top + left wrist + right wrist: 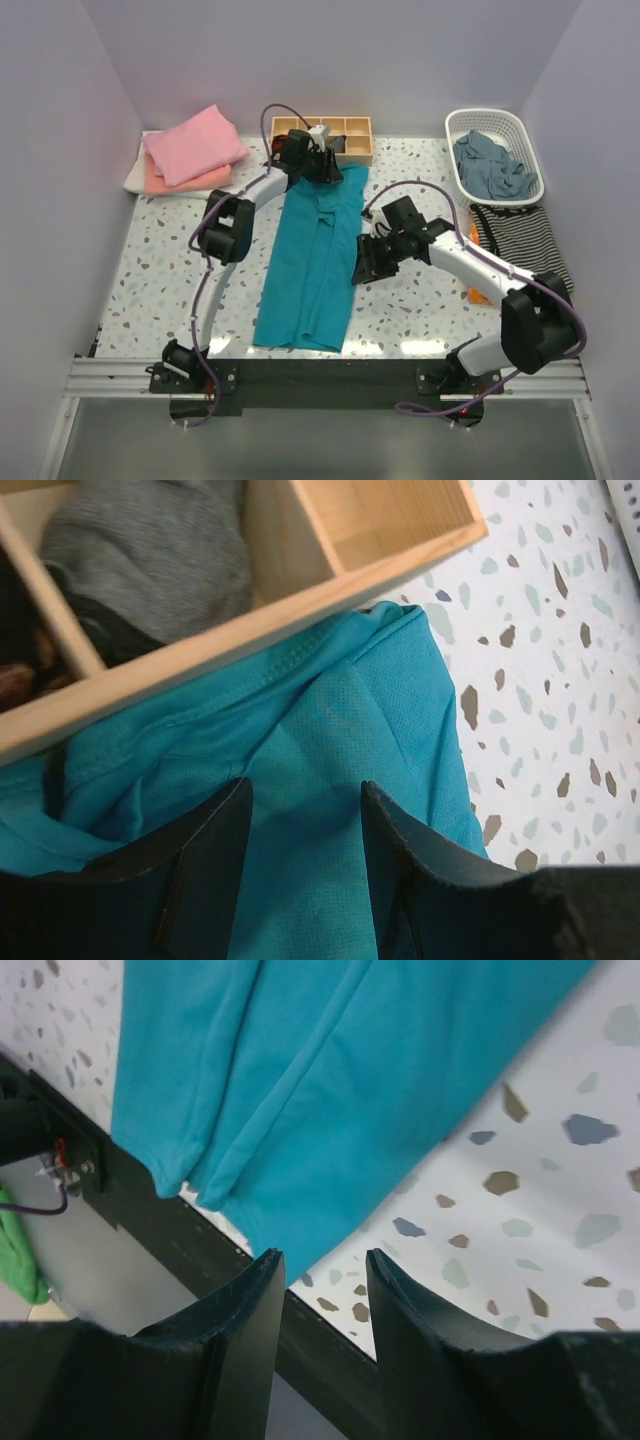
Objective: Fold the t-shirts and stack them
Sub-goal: Fold the tshirt
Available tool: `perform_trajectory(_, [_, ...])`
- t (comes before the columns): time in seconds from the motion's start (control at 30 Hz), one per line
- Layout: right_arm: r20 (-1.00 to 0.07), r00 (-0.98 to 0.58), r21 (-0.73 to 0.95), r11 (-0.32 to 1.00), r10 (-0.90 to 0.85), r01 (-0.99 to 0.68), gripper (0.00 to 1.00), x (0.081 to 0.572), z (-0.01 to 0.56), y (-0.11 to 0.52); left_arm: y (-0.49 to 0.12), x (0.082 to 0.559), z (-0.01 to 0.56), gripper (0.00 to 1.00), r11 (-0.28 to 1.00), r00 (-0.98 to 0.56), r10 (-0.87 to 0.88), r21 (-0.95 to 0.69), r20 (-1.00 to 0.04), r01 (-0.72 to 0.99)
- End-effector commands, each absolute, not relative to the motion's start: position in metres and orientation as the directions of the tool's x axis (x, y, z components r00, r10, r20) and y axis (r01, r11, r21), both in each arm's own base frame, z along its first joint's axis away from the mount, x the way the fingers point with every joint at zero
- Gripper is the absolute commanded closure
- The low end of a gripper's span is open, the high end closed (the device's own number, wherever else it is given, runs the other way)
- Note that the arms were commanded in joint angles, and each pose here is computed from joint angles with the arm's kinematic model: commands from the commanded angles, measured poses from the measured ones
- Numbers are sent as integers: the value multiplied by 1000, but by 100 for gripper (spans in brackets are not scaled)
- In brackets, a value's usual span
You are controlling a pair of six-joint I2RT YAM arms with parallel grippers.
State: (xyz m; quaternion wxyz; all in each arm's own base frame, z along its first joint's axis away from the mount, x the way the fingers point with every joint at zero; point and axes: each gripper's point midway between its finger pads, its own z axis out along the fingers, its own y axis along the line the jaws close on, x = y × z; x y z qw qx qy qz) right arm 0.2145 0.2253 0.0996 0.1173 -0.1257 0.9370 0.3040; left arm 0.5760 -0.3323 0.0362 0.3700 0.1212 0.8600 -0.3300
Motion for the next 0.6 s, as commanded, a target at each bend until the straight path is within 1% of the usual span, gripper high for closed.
perform_trajectory(0.0, [-301,-932,649,672,-203,-357,57,203,117,262,-287,598,13,47,841,-714,-99,-442,-693,311])
perform_trajectory(0.07, [-308,-920,686,613,-243,-391,56,192,125,281,-276,606,15,47,861,-699,-128,-428,-703,274])
perform_trajectory(0.13, [-307,-907,696,583,-287,-420,56,181,123,296,-271,610,16,46,866,-693,-146,-429,-706,255])
perform_trajectory(0.2, [-300,-901,700,569,-314,-431,56,175,122,305,-268,615,20,46,870,-680,-165,-431,-714,241])
perform_trajectory(0.23, [-280,-898,699,570,-338,-432,56,169,114,310,-268,617,22,45,869,-675,-170,-432,-718,240])
perform_trajectory(0.3, [-258,-898,685,588,-357,-430,56,167,104,314,-266,619,24,45,878,-669,-182,-425,-721,219])
perform_trajectory(0.33, [-224,-900,674,607,-374,-420,56,162,92,315,-264,620,25,45,879,-665,-186,-424,-723,215])
perform_trajectory(0.43, [-189,-909,628,665,-372,-403,56,162,72,311,-272,615,35,44,855,-661,-186,-451,-727,257])
perform_trajectory(0.47, [-162,-914,618,684,-371,-388,56,161,62,309,-275,616,50,44,845,-640,-191,-457,-745,279])
perform_trajectory(0.53, [-142,-924,571,733,-355,-369,56,164,47,301,-279,606,50,43,831,-649,-183,-469,-739,299])
perform_trajectory(0.57, [-117,-928,553,753,-354,-356,56,163,37,297,-282,608,73,43,817,-610,-198,-473,-767,330])
